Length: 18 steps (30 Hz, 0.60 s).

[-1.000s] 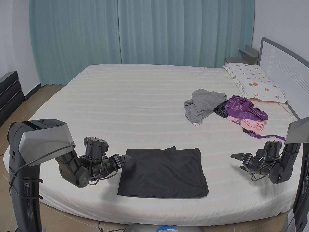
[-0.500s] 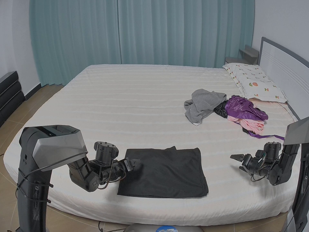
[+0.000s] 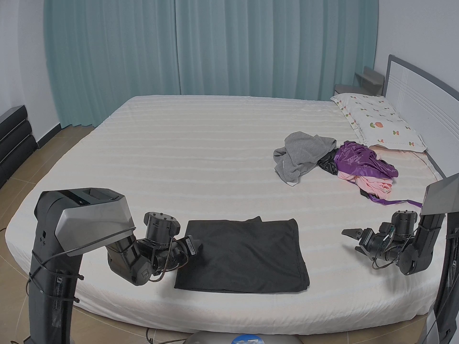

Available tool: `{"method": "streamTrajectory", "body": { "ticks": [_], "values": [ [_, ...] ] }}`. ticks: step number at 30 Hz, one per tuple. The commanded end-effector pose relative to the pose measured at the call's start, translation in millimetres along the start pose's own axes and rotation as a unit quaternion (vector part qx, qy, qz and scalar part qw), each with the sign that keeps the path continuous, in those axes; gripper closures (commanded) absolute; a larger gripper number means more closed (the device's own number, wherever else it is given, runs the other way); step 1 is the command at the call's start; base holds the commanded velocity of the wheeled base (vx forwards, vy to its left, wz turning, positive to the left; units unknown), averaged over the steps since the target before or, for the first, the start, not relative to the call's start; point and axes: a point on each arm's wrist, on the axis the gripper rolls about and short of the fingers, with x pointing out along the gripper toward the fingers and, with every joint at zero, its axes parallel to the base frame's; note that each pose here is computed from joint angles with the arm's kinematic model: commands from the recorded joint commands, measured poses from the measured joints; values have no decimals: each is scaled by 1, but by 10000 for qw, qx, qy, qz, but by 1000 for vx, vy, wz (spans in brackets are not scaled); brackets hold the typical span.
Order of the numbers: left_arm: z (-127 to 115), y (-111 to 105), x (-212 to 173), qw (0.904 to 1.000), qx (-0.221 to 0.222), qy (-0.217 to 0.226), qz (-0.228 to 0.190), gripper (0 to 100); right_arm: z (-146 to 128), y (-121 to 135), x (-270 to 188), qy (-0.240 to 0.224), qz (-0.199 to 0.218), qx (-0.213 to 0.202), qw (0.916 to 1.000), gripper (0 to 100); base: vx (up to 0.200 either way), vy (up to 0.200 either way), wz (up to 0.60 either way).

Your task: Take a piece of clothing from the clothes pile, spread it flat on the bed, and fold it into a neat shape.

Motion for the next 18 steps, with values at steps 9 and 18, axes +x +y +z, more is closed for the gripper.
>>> {"method": "streamTrajectory", "body": {
  "ticks": [9, 18],
  "values": [
    [-4, 0, 5, 9999, -11, -35, 110, 100, 0, 0, 0, 9, -3, 13, 10000, 0, 0, 0, 0],
    [-3, -1, -1, 9996, -254, -57, 121, 100, 0, 0, 0, 2, 12, 37, 10000, 0, 0, 0, 0]
  ]
}}
